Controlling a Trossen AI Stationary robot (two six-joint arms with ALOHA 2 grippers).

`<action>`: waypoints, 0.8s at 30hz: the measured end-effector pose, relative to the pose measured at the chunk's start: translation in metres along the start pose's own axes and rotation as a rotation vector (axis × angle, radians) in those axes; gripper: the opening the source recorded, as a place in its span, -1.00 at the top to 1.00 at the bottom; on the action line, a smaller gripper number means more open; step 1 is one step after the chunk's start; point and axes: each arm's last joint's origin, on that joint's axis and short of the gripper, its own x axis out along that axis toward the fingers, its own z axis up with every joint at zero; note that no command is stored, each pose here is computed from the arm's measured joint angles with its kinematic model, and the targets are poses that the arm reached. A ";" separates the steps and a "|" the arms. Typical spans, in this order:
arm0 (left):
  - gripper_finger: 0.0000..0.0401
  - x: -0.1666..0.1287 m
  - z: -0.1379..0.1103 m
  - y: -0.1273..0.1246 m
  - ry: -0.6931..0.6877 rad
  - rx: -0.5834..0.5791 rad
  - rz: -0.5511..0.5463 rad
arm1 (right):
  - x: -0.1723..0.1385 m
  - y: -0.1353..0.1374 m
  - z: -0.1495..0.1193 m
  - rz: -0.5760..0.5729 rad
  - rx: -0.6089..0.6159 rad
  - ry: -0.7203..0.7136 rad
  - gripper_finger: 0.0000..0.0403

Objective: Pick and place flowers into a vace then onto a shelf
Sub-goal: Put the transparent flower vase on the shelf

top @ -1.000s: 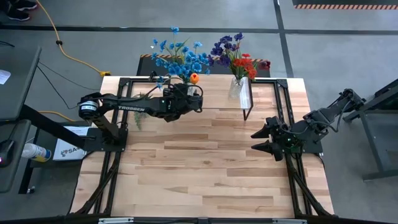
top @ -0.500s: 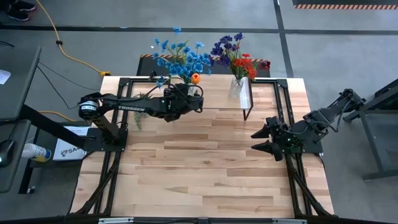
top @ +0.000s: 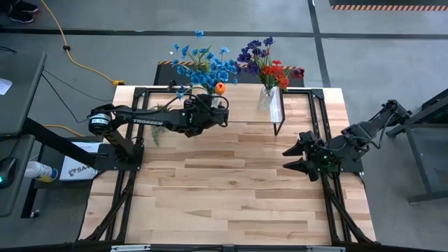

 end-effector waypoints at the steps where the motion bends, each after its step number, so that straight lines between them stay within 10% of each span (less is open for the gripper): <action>1: -0.99 0.000 0.000 0.000 0.000 0.000 0.000 | 0.000 0.000 0.000 0.000 0.000 0.000 -0.32; 24: -0.99 -0.027 -0.001 -0.004 -0.048 0.034 -0.016 | 0.000 0.001 0.001 0.005 0.002 -0.008 -0.32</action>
